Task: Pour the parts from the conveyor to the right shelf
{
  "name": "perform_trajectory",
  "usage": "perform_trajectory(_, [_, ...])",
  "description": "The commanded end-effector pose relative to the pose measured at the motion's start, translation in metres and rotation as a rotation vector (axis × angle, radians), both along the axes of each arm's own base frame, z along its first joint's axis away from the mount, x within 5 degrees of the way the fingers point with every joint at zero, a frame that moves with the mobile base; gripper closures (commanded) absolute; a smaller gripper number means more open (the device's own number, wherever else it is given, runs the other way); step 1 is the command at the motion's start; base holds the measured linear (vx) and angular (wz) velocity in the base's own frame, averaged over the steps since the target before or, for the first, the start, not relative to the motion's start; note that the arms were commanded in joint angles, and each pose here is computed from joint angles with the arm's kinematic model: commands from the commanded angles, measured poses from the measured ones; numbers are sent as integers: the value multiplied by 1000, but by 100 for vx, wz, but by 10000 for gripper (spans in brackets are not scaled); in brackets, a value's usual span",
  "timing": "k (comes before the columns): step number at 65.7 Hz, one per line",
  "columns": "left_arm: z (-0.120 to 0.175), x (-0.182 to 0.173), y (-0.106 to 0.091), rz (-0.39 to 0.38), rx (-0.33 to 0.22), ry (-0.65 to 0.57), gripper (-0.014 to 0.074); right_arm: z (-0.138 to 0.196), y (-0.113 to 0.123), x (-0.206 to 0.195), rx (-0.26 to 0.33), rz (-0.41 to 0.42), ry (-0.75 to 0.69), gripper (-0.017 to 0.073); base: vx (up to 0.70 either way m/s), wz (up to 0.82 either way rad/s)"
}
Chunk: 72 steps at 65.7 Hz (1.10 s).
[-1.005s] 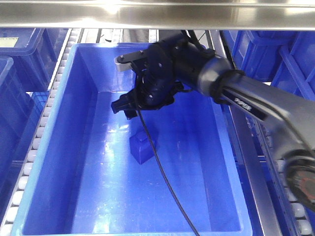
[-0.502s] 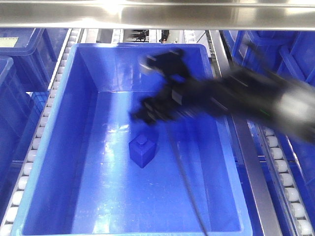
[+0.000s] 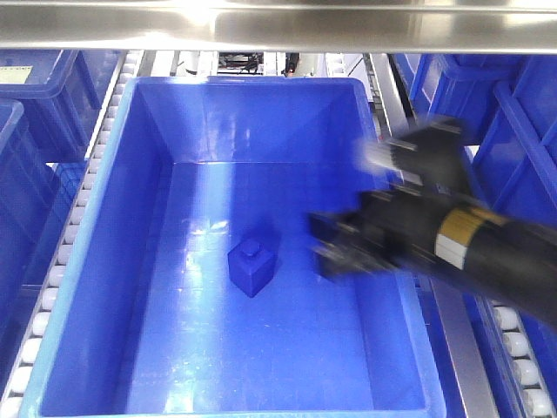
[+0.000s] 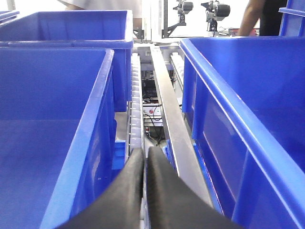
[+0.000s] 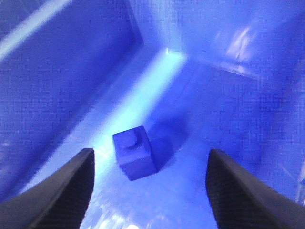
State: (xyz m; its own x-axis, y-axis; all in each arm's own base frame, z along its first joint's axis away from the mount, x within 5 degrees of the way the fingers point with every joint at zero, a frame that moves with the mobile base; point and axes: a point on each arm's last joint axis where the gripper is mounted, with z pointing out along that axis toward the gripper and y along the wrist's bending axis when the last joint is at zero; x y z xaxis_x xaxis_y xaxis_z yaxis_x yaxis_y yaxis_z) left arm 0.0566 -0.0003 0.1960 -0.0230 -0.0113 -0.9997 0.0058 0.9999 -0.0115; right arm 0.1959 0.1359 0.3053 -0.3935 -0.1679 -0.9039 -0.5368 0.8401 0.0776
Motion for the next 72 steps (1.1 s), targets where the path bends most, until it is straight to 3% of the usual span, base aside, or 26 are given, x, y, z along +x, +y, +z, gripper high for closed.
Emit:
perform_trajectory(1, [14,-2,0,-8,-15,-108,600,23,-12,-10,80,-12,-135,90,0,0])
perform_trajectory(22, [14,-2,0,-8,-15,-108,600,42,-72,-23,93,-251,-180,90,0,0])
perform_trajectory(41, [14,-2,0,-8,-15,-108,600,51,-107,-44,68,-415,-206,107,0,0])
perform_trajectory(55, [14,-2,0,-8,-15,-108,600,30,-122,-80,89,-479,-298,161,0,0])
perform_trajectory(72, [14,-2,0,-8,-15,-108,600,10,-130,-136,95,-475,-473,235,0,0])
